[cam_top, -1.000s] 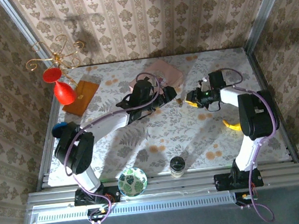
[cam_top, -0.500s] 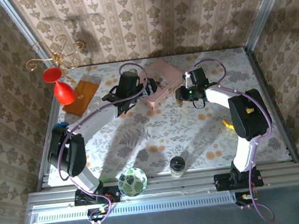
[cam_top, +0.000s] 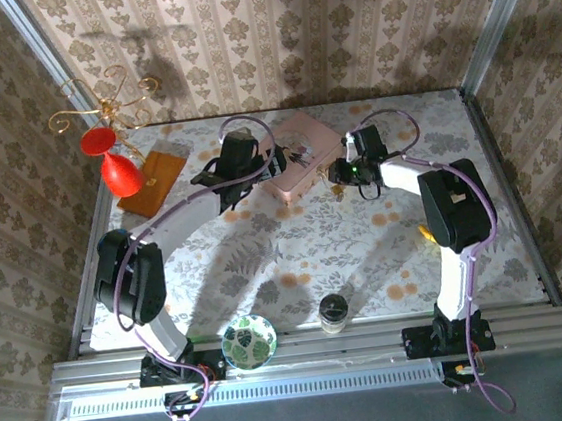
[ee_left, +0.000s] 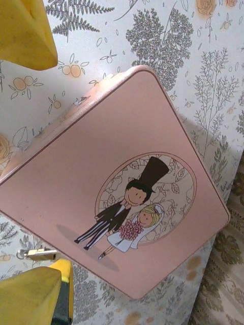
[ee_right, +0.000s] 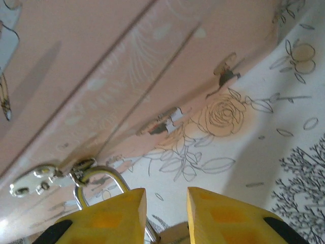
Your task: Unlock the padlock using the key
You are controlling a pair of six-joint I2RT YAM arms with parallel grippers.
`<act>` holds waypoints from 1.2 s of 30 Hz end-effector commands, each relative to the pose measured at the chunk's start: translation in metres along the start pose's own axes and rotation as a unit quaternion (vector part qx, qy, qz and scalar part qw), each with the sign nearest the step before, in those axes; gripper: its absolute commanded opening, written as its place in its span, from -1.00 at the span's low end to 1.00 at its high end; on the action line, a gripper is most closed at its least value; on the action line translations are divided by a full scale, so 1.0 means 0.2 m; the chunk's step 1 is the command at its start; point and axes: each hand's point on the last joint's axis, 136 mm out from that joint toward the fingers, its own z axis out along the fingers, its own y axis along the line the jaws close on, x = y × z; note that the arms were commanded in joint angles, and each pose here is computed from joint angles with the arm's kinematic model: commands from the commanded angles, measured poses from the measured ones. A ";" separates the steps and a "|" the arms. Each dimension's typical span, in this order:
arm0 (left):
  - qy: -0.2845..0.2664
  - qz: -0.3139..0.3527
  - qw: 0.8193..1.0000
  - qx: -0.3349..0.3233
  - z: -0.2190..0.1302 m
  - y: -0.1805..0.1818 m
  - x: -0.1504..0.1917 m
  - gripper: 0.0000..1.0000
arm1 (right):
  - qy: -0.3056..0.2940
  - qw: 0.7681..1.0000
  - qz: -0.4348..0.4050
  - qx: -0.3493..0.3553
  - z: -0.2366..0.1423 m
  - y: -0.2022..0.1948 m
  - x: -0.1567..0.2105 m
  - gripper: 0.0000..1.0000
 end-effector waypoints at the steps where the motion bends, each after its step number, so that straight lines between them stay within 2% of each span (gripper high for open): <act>1: -0.013 0.003 1.000 0.000 0.01 -0.01 -0.06 1.00 | -0.004 1.000 -0.012 -0.018 0.03 0.03 -0.04 -0.43; 19: -0.006 -0.005 1.000 0.011 0.04 -0.02 -0.04 1.00 | 0.036 0.997 -0.025 -0.058 0.13 0.10 0.02 -0.39; 36: -0.004 -0.010 1.000 0.014 0.02 -0.03 -0.04 1.00 | 0.032 0.995 -0.020 -0.092 0.14 0.15 0.00 -0.41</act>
